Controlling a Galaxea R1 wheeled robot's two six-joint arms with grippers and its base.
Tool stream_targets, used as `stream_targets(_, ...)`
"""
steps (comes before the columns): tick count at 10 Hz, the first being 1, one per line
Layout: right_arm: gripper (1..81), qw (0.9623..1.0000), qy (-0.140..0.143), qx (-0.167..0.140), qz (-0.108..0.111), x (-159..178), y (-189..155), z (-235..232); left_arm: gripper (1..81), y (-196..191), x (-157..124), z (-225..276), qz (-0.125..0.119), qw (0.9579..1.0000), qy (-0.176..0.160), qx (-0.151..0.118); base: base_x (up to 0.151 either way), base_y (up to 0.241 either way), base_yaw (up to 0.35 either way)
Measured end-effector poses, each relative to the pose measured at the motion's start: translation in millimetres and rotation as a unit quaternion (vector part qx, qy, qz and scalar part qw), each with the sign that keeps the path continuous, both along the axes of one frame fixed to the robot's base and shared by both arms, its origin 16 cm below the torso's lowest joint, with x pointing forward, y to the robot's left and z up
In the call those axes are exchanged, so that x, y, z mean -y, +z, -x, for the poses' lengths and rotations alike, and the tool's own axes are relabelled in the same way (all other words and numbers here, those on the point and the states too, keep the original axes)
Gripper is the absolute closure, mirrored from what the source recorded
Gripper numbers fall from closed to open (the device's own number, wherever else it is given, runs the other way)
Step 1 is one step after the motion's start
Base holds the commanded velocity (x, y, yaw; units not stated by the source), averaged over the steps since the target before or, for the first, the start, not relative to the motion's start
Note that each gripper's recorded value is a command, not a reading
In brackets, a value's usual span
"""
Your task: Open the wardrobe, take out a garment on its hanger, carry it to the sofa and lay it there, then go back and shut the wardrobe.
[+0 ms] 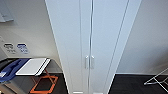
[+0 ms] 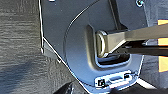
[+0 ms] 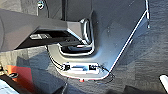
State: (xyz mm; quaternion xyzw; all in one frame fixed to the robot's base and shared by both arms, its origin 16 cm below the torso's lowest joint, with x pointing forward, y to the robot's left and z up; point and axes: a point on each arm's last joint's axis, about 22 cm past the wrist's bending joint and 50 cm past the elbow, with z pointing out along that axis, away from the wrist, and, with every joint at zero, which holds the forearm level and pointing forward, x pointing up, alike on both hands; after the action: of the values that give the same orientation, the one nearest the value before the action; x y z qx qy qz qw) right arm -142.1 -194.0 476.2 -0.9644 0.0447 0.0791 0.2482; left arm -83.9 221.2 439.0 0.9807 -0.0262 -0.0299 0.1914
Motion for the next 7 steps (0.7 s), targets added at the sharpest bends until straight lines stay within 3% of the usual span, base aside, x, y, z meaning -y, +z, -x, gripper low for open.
stream_targets(7, 1.0, 1.0000, -0.004, 0.007, -0.003, -1.2, 0.6, -1.5, 1.0, 2.5, 4.7, 10.3, 0.004, 1.0000, 0.000, -0.006, 0.125, 0.000, 0.000)
